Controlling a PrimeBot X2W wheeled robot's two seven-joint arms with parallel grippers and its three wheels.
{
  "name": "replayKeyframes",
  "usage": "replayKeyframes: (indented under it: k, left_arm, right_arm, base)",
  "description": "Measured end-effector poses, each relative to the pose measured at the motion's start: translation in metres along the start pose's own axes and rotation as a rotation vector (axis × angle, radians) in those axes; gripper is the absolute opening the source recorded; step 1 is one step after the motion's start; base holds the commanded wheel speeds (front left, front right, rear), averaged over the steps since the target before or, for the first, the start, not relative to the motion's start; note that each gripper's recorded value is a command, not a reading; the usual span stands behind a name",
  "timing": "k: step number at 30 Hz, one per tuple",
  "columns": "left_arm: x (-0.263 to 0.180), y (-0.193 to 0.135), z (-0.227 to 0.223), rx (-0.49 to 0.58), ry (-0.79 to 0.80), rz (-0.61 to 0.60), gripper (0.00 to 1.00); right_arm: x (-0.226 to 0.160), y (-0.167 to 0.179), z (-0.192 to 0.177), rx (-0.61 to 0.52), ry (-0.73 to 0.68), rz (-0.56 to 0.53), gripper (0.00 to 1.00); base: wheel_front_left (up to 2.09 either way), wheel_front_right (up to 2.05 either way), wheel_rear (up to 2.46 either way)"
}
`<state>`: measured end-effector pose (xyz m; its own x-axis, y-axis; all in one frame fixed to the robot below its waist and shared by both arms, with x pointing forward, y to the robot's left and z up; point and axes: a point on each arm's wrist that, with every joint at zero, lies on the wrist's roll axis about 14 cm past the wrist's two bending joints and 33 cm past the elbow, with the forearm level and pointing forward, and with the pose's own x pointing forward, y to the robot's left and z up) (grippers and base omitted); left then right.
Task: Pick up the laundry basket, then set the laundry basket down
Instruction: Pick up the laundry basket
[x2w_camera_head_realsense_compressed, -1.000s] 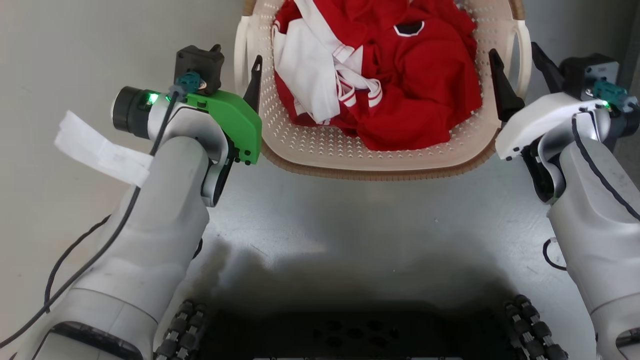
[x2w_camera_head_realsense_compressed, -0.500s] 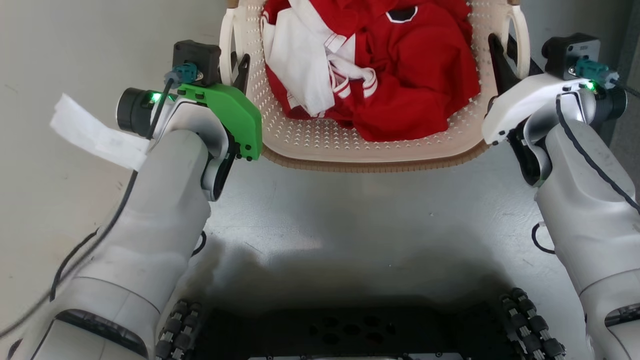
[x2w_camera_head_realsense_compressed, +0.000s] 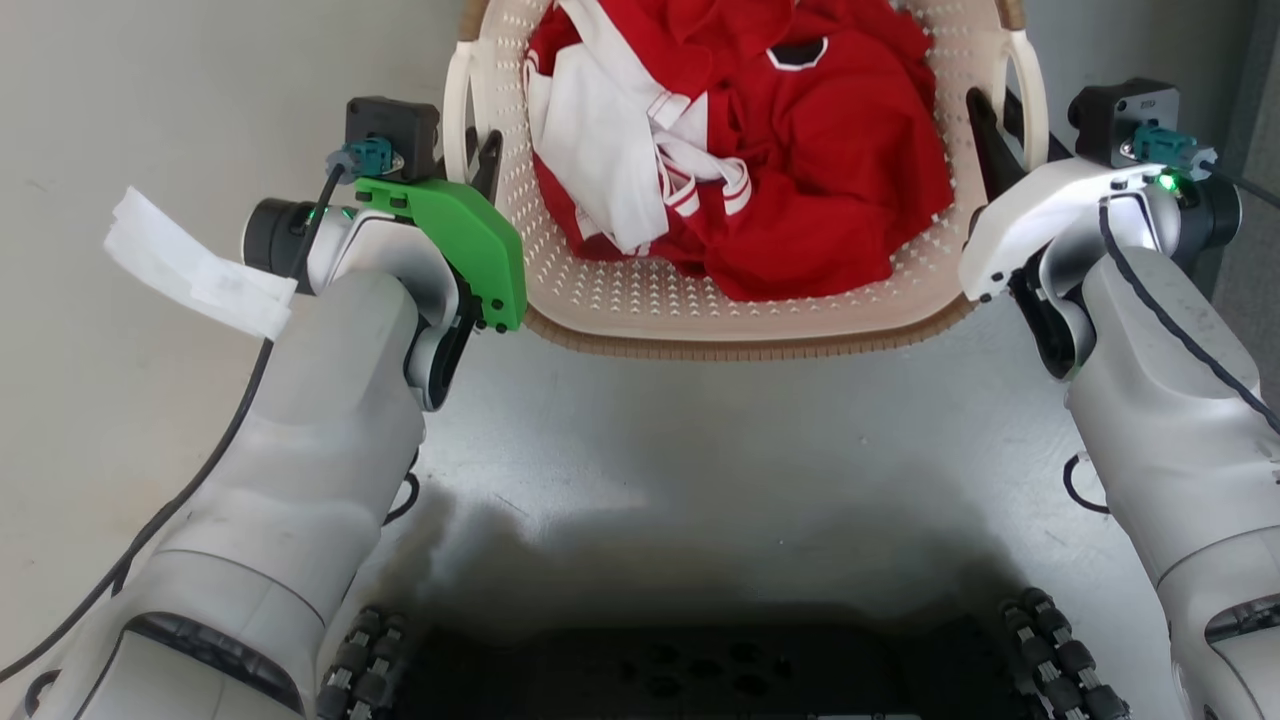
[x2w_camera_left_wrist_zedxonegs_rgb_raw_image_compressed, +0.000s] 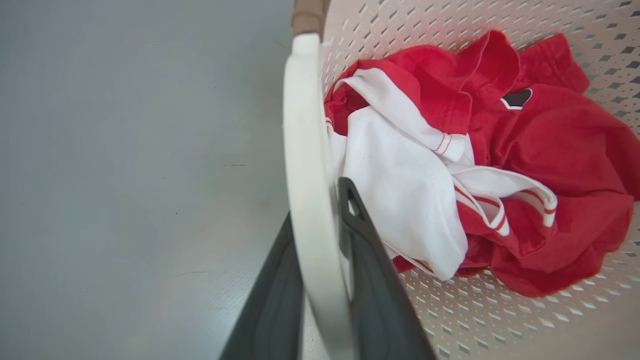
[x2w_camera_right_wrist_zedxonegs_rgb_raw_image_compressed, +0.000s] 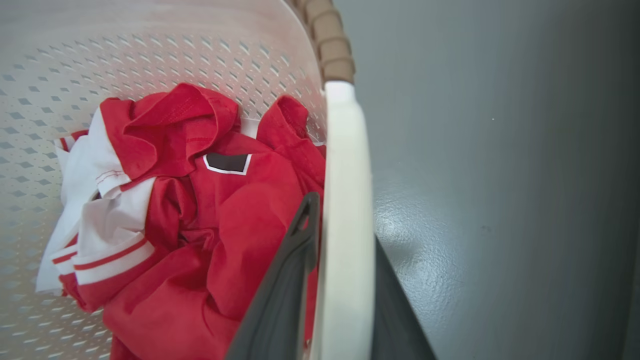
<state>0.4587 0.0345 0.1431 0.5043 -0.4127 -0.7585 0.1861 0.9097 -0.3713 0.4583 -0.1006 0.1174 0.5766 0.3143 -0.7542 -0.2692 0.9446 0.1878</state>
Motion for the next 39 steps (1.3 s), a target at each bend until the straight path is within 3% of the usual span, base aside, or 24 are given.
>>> replayKeyframes:
  k: [20, 39]
  left_arm:
    - [-0.049, -0.019, -0.007, -0.114, 0.071, -0.004, 0.0]
    - [-0.107, -0.029, 0.016, -0.088, 0.032, 0.041, 0.0]
  right_arm:
    - [-0.035, 0.012, 0.006, -0.029, 0.103, 0.005, 0.0]
    - [-0.095, 0.042, 0.02, -0.031, 0.162, 0.006, 0.0]
  base:
    - [0.0, 0.0, 0.0]
    - [0.0, 0.0, 0.0]
